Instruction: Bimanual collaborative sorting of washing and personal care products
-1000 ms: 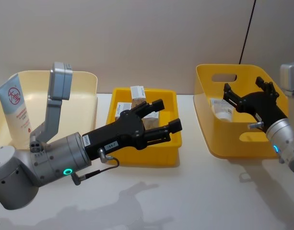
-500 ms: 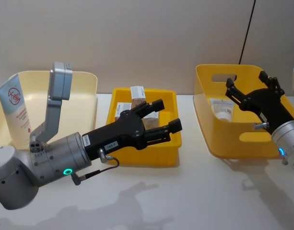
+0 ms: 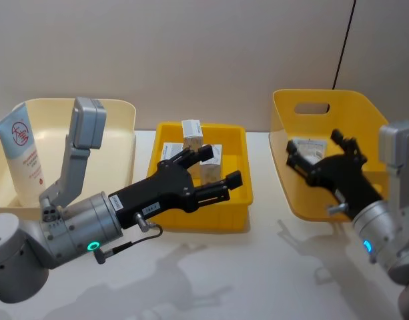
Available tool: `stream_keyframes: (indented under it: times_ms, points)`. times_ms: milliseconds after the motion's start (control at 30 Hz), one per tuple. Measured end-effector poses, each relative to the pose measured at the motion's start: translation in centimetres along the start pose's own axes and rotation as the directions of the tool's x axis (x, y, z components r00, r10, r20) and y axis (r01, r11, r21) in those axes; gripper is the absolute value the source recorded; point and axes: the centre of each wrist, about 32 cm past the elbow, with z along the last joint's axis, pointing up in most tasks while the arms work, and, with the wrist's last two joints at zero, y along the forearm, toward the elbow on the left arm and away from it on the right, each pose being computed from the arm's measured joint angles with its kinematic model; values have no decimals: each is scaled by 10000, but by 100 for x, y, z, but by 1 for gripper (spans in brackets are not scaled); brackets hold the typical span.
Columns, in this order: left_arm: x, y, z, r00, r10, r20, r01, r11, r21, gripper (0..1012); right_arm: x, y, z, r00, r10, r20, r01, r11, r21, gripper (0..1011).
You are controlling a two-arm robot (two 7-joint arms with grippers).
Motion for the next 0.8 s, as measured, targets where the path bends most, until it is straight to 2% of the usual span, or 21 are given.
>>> stream_keyframes:
  times_ms: [167,200,367,467,567,667,767,800]
  points:
    - [-33,49,-35,9964,758,371,-768,9967,250,1002,-173,-99,-65,9995,254,-212,-258,9995,-175,1001]
    - [-37,58,-41,9953,872,427,-885,9957,285,1002,-234,-139,-87,9990,347,-296,-354,9991,-240,1001]
    - [-72,110,-79,9829,1632,849,-1677,9846,487,1002,-407,-248,-138,9968,583,-543,-605,9974,-401,1001]
    - [-87,132,-94,9756,1940,1032,-2004,9781,558,1002,-458,-284,-153,9960,649,-621,-678,9966,-459,1001]
    - [-106,160,-114,9640,2333,1279,-2427,9680,636,1002,-493,-307,-163,9953,695,-674,-729,9961,-491,1001]
    - [-133,196,-137,9457,2822,1614,-2961,9526,695,1002,-502,-313,-164,9951,706,-688,-741,9960,-497,1001]
    - [-147,215,-151,9339,3089,1800,-3256,9428,715,1002,-503,-313,-164,9951,706,-686,-741,9960,-497,1001]
    - [-158,229,-161,9248,3275,1934,-3464,9353,727,1002,-503,-314,-164,9952,706,-685,-741,9960,-498,1001]
